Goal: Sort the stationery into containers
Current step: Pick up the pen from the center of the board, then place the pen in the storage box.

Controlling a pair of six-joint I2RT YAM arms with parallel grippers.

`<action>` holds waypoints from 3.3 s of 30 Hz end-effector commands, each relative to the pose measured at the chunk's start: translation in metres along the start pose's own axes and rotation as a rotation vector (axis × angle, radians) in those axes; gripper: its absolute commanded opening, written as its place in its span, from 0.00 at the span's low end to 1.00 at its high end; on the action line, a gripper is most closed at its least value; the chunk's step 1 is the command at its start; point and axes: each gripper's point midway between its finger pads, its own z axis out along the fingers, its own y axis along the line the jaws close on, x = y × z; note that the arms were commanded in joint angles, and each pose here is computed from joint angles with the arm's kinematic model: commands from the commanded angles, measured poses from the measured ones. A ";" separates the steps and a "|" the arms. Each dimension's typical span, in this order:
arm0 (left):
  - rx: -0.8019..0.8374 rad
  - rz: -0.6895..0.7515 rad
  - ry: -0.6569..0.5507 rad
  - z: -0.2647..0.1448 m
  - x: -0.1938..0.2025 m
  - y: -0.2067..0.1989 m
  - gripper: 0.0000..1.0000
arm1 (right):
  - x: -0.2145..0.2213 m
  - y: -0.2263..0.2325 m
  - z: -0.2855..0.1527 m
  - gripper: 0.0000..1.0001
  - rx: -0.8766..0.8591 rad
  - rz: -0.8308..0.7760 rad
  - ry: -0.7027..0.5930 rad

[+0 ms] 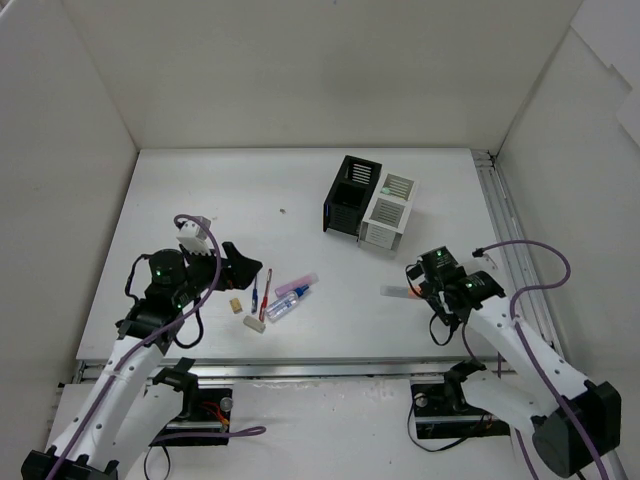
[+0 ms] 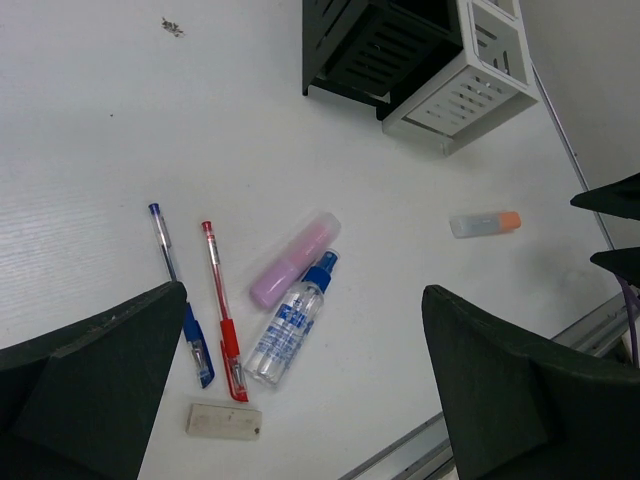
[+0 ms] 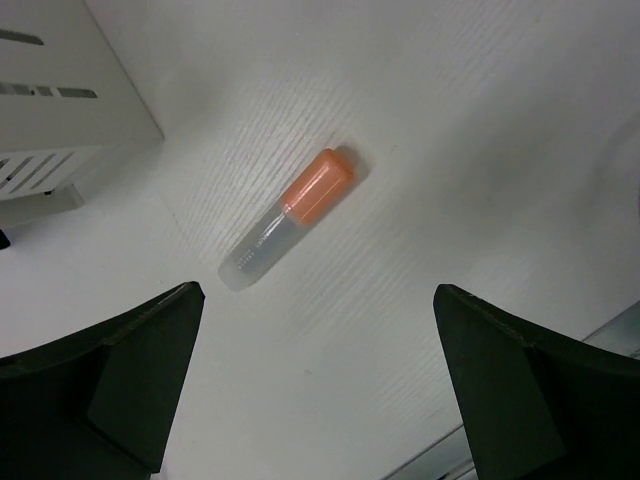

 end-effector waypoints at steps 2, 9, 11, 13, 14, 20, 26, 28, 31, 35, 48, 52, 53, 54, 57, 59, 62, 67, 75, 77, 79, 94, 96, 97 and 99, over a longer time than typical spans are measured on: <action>-0.039 -0.007 -0.039 0.003 -0.015 0.003 1.00 | -0.001 0.022 0.017 0.98 0.015 0.186 -0.019; -0.068 -0.009 -0.018 0.006 -0.014 0.008 1.00 | 0.016 0.029 0.055 0.98 0.152 0.150 0.075; -0.077 -0.010 -0.016 0.006 -0.014 0.010 1.00 | 0.018 0.032 0.062 0.98 0.168 0.150 0.104; -0.081 -0.006 -0.016 0.006 -0.014 0.011 1.00 | 0.022 0.031 0.073 0.98 0.194 0.156 0.126; -0.082 -0.005 -0.016 0.005 -0.014 0.011 1.00 | 0.022 0.032 0.075 0.98 0.195 0.162 0.133; -0.107 -0.008 -0.012 0.007 -0.013 0.017 1.00 | 0.036 0.018 0.094 0.94 0.262 0.171 0.214; -0.123 -0.017 0.002 0.009 -0.011 0.021 1.00 | 0.035 0.021 0.094 0.59 0.255 0.164 0.216; -0.136 -0.016 -0.013 0.006 -0.014 0.023 1.00 | 0.036 0.021 0.095 0.46 0.257 0.158 0.228; -0.156 -0.025 -0.031 0.003 -0.017 0.027 1.00 | 0.036 0.023 0.097 0.33 0.258 0.153 0.250; -0.158 -0.029 -0.066 -0.002 -0.022 0.027 1.00 | 0.039 0.025 0.099 0.19 0.257 0.126 0.274; -0.151 -0.033 0.013 0.010 -0.022 0.029 1.00 | -0.105 0.107 0.001 0.00 -0.061 -0.209 -0.376; -0.168 -0.039 0.074 0.019 -0.019 0.033 1.00 | -0.151 0.149 -0.051 0.00 -0.241 -0.356 -0.598; -0.171 -0.041 0.087 0.021 -0.017 0.035 1.00 | -0.161 0.178 -0.069 0.00 -0.368 -0.339 -0.664; -0.163 -0.043 0.098 0.023 -0.015 0.034 1.00 | -0.163 0.187 -0.073 0.00 -0.419 -0.388 -0.701; -0.146 -0.021 0.115 0.024 -0.014 0.032 1.00 | -0.174 0.231 -0.109 0.00 -0.619 -0.514 -0.877; -0.136 -0.001 0.124 0.025 -0.013 0.032 1.00 | -0.180 0.260 -0.120 0.00 -0.671 -0.625 -0.964; -0.128 0.031 0.133 0.027 -0.014 0.033 1.00 | -0.179 0.297 -0.108 0.00 -0.672 -0.769 -0.995; -0.098 0.059 0.155 0.034 -0.011 0.028 1.00 | -0.186 0.326 -0.075 0.00 -0.622 -0.835 -1.029; 0.026 0.186 0.208 0.046 0.005 0.008 1.00 | -0.179 0.335 -0.008 0.00 -0.616 -0.825 -0.929; 0.010 0.199 0.224 0.052 0.009 0.011 1.00 | -0.176 0.334 0.003 0.00 -0.610 -0.821 -0.914; 0.002 0.210 0.254 0.058 0.014 0.013 1.00 | -0.173 0.330 0.019 0.00 -0.581 -0.818 -0.896; -0.059 0.391 0.425 0.101 0.046 0.015 1.00 | -0.156 0.290 0.045 0.51 -0.554 -0.694 -0.797; -0.062 0.424 0.436 0.108 0.045 0.012 1.00 | -0.158 0.286 0.031 0.64 -0.568 -0.684 -0.808; -0.057 0.438 0.467 0.113 0.055 0.011 1.00 | -0.156 0.283 0.028 0.67 -0.581 -0.689 -0.805; -0.069 0.470 0.476 0.119 0.055 0.009 1.00 | -0.159 0.284 0.005 0.75 -0.634 -0.684 -0.823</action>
